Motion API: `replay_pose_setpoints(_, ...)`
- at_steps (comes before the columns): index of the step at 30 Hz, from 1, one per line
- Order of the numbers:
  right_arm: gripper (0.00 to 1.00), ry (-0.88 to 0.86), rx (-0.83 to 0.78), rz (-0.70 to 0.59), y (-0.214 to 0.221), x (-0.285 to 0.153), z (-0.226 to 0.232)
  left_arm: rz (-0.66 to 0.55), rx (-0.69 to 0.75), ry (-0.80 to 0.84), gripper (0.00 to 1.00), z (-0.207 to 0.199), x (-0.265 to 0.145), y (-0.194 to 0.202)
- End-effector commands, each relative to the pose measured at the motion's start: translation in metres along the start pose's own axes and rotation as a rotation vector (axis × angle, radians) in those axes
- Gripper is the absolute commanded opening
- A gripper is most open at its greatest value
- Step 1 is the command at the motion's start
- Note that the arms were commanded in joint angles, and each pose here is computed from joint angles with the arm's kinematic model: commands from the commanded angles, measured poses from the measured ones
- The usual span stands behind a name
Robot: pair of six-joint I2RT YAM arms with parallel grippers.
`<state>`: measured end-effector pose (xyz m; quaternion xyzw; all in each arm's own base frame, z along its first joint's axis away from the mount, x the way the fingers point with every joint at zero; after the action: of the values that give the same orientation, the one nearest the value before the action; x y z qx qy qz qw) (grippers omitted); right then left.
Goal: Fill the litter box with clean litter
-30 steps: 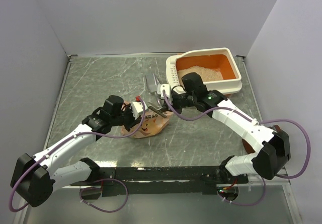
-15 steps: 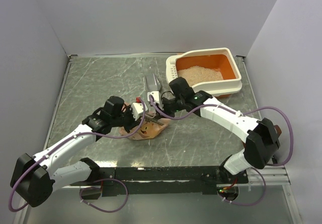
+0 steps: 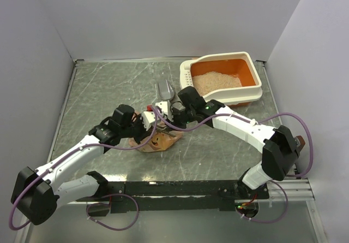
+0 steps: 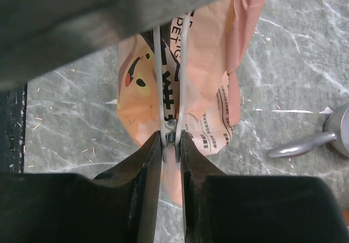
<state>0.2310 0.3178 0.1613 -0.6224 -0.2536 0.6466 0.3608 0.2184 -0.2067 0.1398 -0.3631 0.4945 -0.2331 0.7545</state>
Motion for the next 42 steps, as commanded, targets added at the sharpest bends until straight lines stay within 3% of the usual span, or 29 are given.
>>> replay_pose_setpoints(1,0.24,-0.007,0.056,0.074,0.020,0.001,0.008,-0.096,0.027,-0.056,0.01,0.013,-0.010,-0.029)
replay_pose_setpoints(6,0.18,0.001,0.074,0.124,0.032,0.003,0.006,-0.096,0.029,-0.067,0.01,0.014,-0.011,-0.029)
replay_pose_setpoints(11,0.00,0.022,0.088,0.197,0.047,0.002,0.002,-0.094,0.030,-0.081,0.01,0.016,-0.012,-0.028)
replay_pose_setpoints(20,0.00,0.035,0.107,0.248,0.052,-0.002,0.000,-0.095,0.031,-0.090,0.01,0.018,-0.013,-0.029)
replay_pose_setpoints(21,0.11,0.032,0.107,0.246,0.052,-0.002,0.001,-0.095,0.032,-0.090,0.01,0.018,-0.013,-0.029)
replay_pose_setpoints(24,0.29,0.026,0.118,0.227,0.049,0.001,0.001,-0.095,0.031,-0.096,0.02,0.018,-0.013,-0.028)
replay_pose_setpoints(25,0.49,0.024,0.120,0.221,0.048,0.002,0.002,-0.097,0.031,-0.099,0.02,0.018,-0.014,-0.029)
replay_pose_setpoints(26,0.88,0.021,0.119,0.208,0.045,0.002,0.002,-0.096,0.031,-0.100,0.04,0.018,-0.014,-0.028)
replay_pose_setpoints(27,0.99,0.023,0.120,0.209,0.046,0.002,0.002,-0.099,0.032,-0.102,0.04,0.018,-0.014,-0.028)
replay_pose_setpoints(38,1.00,0.216,0.128,0.057,0.006,-0.034,-0.015,-0.097,0.029,-0.109,0.07,0.020,-0.013,-0.028)
replay_pose_setpoints(41,1.00,0.356,0.218,-0.044,-0.012,-0.058,-0.030,-0.114,0.035,-0.124,0.15,0.022,-0.017,-0.034)
replay_pose_setpoints(42,1.00,0.397,0.273,-0.092,-0.019,-0.071,-0.033,-0.117,0.035,-0.127,0.22,0.023,-0.018,-0.035)
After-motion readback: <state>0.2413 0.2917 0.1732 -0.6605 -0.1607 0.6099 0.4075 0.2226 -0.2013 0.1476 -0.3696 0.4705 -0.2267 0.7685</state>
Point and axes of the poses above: each gripper's point midway between its finger pads, its own x axis out along the fingers, its own z axis along the line the jaws close on, y = z × x, the point moved 1 cm from there along -x, back along the fingers, and after that the axes turned 15 degrees about x, right-handed, at the moved point
